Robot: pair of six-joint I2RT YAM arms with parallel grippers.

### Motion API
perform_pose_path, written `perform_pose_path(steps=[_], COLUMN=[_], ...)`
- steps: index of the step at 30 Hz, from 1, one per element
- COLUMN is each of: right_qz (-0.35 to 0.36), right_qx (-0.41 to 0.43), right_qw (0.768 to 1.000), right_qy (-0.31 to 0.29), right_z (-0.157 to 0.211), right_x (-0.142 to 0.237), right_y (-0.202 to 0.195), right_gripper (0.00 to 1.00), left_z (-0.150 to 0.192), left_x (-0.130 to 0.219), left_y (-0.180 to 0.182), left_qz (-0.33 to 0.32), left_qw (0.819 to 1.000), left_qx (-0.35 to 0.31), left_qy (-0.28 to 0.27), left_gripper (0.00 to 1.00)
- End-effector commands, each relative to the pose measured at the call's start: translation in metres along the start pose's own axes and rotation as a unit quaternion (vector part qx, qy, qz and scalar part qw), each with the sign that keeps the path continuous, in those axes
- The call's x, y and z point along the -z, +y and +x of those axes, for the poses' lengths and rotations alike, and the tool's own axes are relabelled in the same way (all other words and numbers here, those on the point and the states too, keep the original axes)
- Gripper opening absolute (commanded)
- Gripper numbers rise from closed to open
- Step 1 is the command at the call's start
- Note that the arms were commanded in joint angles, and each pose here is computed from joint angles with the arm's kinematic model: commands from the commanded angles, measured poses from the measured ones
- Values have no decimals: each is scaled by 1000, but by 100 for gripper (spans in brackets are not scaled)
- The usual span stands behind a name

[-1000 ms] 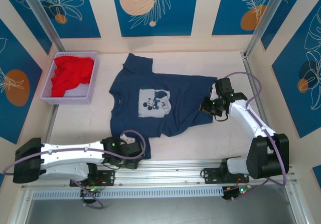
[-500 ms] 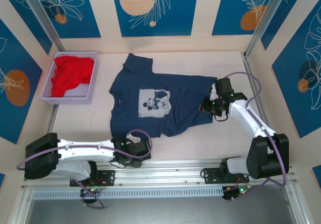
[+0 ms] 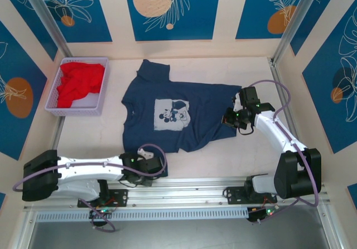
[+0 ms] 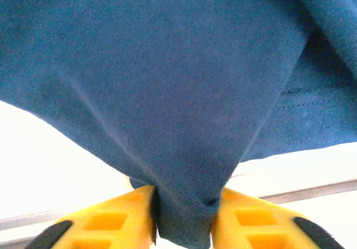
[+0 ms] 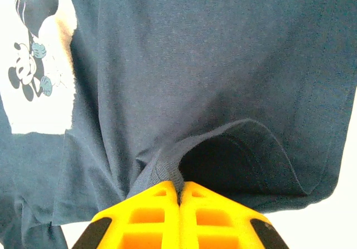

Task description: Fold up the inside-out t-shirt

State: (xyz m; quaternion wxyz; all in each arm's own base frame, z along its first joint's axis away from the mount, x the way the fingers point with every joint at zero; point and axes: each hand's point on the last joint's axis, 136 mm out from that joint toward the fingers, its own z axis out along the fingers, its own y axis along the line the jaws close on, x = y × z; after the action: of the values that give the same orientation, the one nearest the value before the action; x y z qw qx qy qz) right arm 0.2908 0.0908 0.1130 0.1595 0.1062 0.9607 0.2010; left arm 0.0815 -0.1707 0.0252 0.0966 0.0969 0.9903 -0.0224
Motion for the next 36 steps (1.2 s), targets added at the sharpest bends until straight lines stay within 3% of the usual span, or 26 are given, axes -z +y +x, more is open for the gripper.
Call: perform_pose_path(steps=[1,4,8,11,13,15,19,26,32,36], right_qz=[1,7,6,-15,-45,-62,-56,-80,-99,-104], right_qx=[2,3,-3,-10,-8,2,36,99,134,149], right_qw=[1000,1000,997,985,975,973,962,897,837,803], right_qy=[10,-9,-81,-172,-216,-222,-264,-424,-520,-568], right_z=[5,-1,-27,-58,-77,-91,-113,-98,-53,-28], right_x=[-1,6,36,73,93,107,155,295,399,449], right_y=[-2,-3,1,10,22,37,56,93,112,119], right_gripper=[0,0,0,0,0,0,0,0,0,0], left_z=[3,-7,-61,-115,-147,-172,-204,-202,-182,-174], left_x=[2,13,78,156,206,246,332,477,572,616], left_y=[19,21,20,30,52,71,87,103,111,120], left_qz=[-25,-2,78,145,128,95,59,68,84,66], left_qw=[1000,1000,987,951,926,905,862,780,714,680], left_qx=[-4,3,29,57,70,81,74,43,5,-6], left_qy=[-1,-22,-139,-268,-349,-407,-498,-620,-695,-730], left_gripper=[14,0,0,0,0,0,0,0,0,0])
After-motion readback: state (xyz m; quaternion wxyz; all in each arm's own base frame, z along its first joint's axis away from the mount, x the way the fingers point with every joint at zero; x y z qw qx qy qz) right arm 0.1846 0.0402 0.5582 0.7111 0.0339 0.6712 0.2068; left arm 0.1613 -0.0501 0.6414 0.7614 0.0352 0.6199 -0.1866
